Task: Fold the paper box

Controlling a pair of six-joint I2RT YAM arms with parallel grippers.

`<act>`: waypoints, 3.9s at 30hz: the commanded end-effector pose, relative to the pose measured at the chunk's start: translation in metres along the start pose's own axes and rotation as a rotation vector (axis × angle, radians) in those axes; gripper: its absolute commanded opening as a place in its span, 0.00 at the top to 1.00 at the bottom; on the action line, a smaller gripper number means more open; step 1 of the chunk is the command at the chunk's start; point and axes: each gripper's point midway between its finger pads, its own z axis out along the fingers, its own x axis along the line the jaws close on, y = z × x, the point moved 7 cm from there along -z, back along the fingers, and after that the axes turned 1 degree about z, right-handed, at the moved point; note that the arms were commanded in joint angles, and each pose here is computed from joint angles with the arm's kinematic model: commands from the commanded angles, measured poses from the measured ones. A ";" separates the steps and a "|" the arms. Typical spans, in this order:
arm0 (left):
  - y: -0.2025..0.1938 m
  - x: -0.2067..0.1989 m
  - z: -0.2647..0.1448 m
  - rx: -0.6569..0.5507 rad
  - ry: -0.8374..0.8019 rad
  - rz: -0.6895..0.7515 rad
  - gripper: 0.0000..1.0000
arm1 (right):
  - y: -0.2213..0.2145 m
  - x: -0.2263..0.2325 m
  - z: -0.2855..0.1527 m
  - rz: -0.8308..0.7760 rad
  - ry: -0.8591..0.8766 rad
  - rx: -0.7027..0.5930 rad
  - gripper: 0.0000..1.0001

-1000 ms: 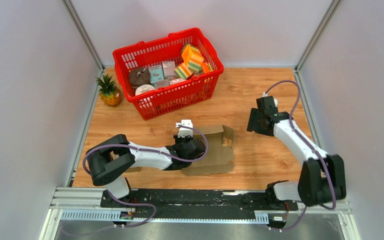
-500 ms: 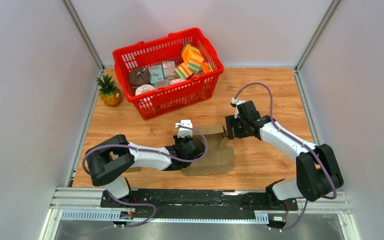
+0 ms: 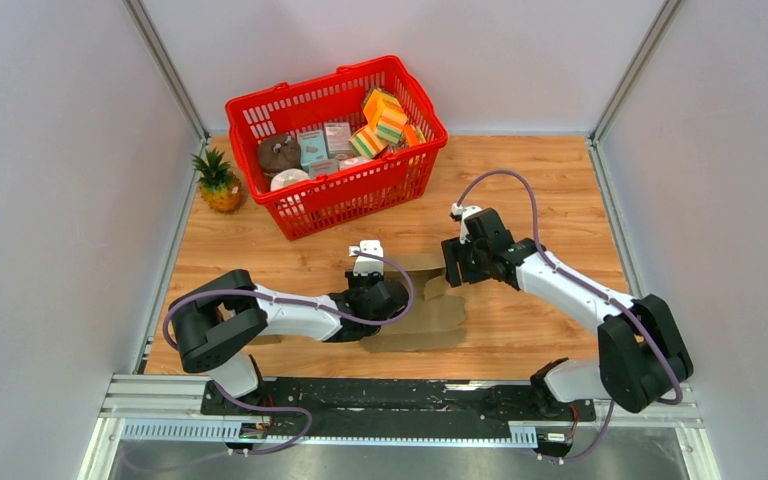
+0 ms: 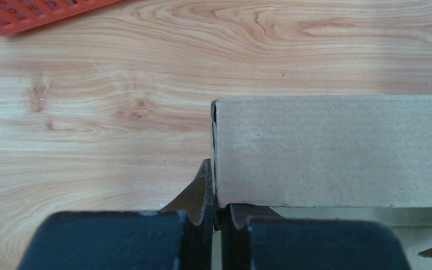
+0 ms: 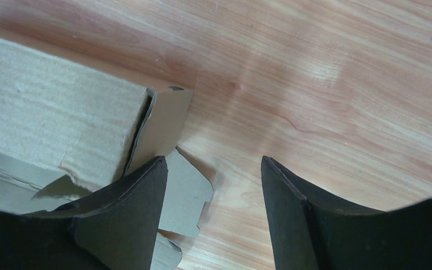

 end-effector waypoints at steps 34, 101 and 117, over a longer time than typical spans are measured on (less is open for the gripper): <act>0.003 -0.002 -0.004 0.001 -0.033 -0.027 1.00 | 0.007 0.037 0.028 0.102 -0.079 -0.543 0.56; 0.021 0.036 -0.065 0.260 -0.179 -0.085 0.42 | -0.113 0.039 -0.035 0.463 0.089 -0.020 0.09; 0.029 -0.011 -0.146 0.341 -1.063 0.499 0.29 | -0.108 0.044 -0.019 0.587 0.309 0.061 0.68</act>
